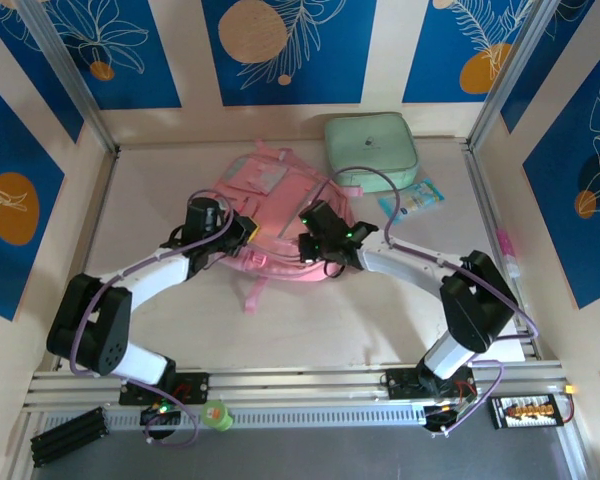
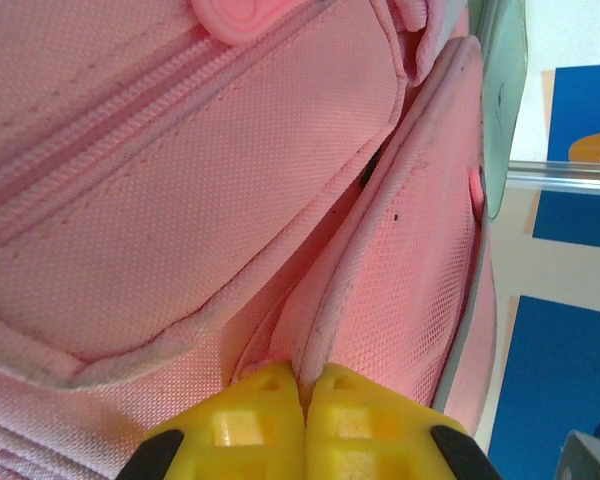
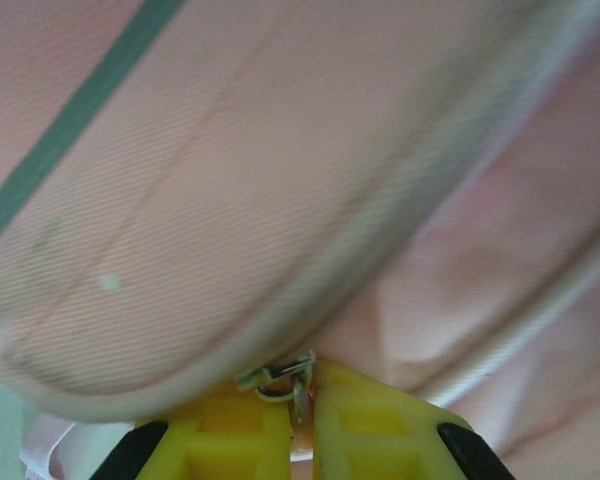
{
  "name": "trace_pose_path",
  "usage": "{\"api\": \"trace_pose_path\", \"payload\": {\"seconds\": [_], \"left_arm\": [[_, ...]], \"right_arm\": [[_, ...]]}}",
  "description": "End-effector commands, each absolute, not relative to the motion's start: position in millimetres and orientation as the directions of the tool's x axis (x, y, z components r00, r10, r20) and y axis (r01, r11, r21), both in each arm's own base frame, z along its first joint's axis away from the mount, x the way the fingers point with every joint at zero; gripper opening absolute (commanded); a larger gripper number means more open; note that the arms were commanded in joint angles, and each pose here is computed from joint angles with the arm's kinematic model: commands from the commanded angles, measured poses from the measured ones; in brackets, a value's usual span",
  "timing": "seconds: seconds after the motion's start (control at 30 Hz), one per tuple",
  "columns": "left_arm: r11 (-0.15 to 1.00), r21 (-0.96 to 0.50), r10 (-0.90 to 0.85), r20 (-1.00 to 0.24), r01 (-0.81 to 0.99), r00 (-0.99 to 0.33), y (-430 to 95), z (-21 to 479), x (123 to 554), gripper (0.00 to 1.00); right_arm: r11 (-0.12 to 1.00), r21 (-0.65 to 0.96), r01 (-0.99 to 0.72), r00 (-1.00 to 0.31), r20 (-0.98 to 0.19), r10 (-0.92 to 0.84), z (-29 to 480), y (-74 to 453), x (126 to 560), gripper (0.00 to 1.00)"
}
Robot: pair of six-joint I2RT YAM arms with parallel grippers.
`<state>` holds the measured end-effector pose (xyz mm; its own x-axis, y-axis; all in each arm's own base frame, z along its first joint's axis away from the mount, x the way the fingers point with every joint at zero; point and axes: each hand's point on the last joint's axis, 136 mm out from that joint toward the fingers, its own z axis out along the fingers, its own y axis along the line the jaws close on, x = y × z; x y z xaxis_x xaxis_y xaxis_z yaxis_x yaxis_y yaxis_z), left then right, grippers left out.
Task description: Pack the student bag
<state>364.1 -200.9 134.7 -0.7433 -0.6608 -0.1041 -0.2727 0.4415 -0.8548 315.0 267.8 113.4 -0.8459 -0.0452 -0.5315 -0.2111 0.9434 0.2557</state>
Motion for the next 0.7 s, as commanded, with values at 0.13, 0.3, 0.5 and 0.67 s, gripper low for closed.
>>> {"api": "trace_pose_path", "payload": {"seconds": [0.13, 0.3, 0.5, 0.67], "left_arm": [[0.511, -0.798, -0.689, -0.157, -0.321, -0.707, -154, 121, 361, 0.00], [0.535, -0.790, -0.690, -0.202, -0.301, -0.695, -138, 133, 359, 0.33], [0.644, -0.692, -0.683, -0.327, -0.326, -0.653, -96, 147, 338, 0.57], [0.591, -0.738, -0.729, -0.314, -0.327, -0.608, -90, 152, 319, 0.65]], "right_arm": [[0.899, 0.380, -0.216, -0.882, -0.470, -0.013, 122, 259, 323, 0.03], [0.826, 0.441, -0.350, -0.873, -0.473, -0.117, 132, 300, 319, 0.00], [0.741, 0.449, -0.499, -0.826, -0.506, -0.249, 140, 358, 307, 0.00], [0.660, 0.485, -0.573, -0.796, -0.520, -0.310, 146, 409, 299, 0.00]]}}
